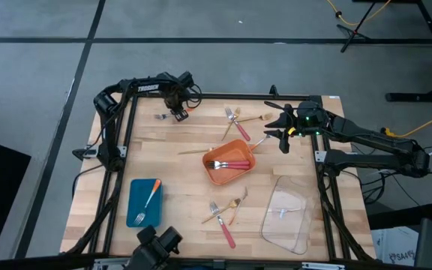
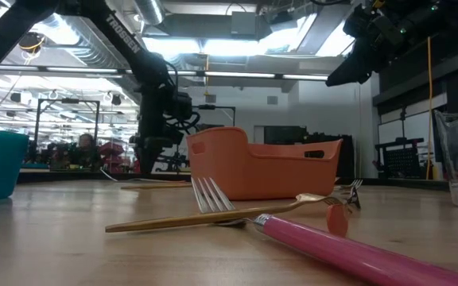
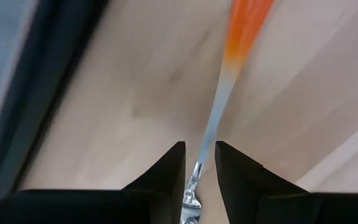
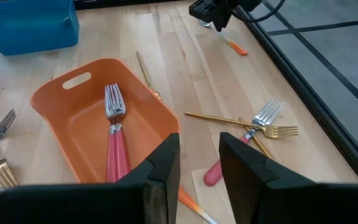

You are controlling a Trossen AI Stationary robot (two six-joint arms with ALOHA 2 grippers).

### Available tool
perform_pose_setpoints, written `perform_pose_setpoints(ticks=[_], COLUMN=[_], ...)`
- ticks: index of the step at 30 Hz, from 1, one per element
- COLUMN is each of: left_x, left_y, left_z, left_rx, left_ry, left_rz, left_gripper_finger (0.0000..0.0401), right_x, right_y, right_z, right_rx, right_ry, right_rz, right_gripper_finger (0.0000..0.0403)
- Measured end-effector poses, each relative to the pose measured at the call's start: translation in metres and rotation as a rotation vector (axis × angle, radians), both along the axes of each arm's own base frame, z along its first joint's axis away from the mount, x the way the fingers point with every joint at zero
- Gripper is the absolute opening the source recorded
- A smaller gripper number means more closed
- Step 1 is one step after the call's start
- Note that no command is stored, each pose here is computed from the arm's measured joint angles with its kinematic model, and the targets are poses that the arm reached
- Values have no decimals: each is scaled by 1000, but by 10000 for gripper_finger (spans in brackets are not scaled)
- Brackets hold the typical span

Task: Sort silverware by color (type)
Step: Put the orange fork into the blue bin

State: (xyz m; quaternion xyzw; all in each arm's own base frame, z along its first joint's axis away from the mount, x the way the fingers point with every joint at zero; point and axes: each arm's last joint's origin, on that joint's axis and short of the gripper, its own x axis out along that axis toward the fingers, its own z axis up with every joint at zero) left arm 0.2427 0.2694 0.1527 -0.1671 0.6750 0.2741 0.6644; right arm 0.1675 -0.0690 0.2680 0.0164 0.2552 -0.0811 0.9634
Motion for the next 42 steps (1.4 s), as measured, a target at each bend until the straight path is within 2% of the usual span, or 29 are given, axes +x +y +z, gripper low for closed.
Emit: perform_pose_setpoints(ticks=[8, 25, 36, 42], left_x=[-11, -11, -11, -11], left_y=[-12, -12, -12, -12], left_z=[-20, -23, -23, -23], left_rx=[-30, -29, -34, -32], left_ry=[34, 30, 26, 26], left_rz=[0, 1, 3, 3], left_gripper_finger=[81, 78, 14, 6], right_x=[0, 0, 0, 0], right_y=[0, 0, 0, 0], right_z=[0, 0, 0, 0], right_rx=[0, 0, 0, 0], right_ry=[0, 0, 0, 0], right_rz=[0, 1, 0, 1], right_gripper_finger=[101, 101, 101, 101])
